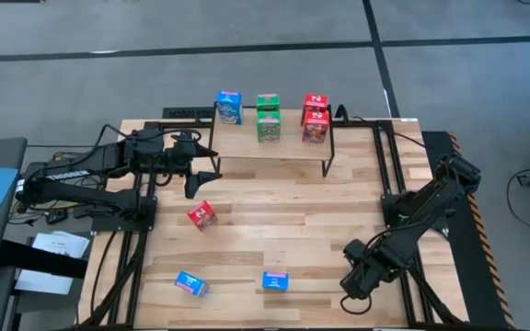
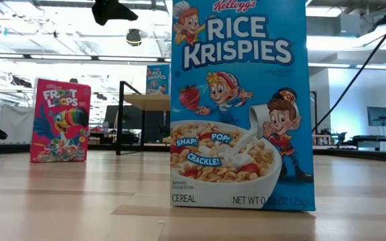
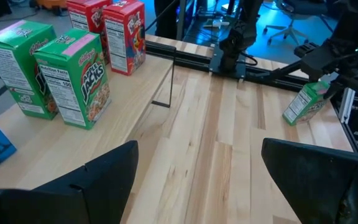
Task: Stack cereal on shelf
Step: Put the green cereal box on the shelf aligned with the green cereal boxes
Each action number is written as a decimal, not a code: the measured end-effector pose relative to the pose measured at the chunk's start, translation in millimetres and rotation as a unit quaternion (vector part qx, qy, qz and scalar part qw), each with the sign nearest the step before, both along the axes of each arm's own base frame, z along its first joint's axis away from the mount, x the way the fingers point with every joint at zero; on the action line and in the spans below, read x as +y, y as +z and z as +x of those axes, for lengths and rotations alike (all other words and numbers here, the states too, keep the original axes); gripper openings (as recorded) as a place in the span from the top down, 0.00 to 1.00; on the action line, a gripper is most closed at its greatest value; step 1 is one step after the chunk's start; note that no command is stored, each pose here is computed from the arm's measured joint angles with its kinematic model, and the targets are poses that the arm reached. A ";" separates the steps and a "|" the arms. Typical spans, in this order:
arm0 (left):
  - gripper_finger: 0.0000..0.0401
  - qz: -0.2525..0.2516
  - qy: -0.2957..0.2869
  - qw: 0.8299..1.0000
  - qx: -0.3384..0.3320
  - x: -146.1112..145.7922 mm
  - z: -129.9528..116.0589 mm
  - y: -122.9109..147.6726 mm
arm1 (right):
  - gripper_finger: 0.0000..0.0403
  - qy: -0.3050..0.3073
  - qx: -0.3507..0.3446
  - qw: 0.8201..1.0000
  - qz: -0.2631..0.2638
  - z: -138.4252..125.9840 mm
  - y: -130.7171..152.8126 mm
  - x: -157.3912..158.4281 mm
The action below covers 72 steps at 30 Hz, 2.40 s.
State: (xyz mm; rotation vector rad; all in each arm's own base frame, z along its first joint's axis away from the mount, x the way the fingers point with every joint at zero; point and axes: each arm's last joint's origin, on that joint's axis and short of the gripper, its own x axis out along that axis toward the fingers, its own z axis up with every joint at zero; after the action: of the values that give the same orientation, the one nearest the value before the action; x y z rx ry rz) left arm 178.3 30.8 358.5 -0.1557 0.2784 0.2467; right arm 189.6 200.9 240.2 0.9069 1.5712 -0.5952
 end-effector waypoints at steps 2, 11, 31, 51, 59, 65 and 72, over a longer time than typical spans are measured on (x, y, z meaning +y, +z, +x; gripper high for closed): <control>0.17 0.000 0.000 1.000 0.000 0.0 0.0 0.0 | 0.44 0.002 -0.001 1.000 0.000 0.9 0.0 -0.9; 0.17 0.017 0.056 0.998 0.003 3.4 -1.0 0.1 | 0.51 0.009 -0.007 1.000 0.005 4.8 3.9 -5.6; 0.17 0.017 0.060 0.998 0.003 3.5 -1.1 0.1 | 0.51 0.134 -0.072 0.988 -0.001 54.7 48.7 -75.4; 0.17 -0.014 0.116 0.993 -0.011 12.4 -3.2 0.5 | 0.51 0.227 -0.232 0.944 -0.061 94.1 108.5 -198.3; 0.17 0.001 0.119 0.990 -0.069 15.5 1.0 11.5 | 0.51 0.252 -0.321 0.906 -0.115 99.4 143.4 -224.4; 0.17 -0.028 0.121 0.991 -0.052 13.1 0.5 6.8 | 0.51 0.267 -0.371 0.876 -0.152 99.8 166.0 -235.1; 0.17 -0.023 0.092 0.994 -0.058 16.4 22.2 2.2 | 0.51 0.301 -0.390 0.852 -0.177 99.6 175.0 -238.7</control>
State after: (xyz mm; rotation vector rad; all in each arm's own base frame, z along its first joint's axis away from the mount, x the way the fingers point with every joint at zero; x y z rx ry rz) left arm 200.6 47.2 360.7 -0.2417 0.1549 0.4129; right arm 289.2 -37.8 415.3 0.2594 0.8653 -0.0217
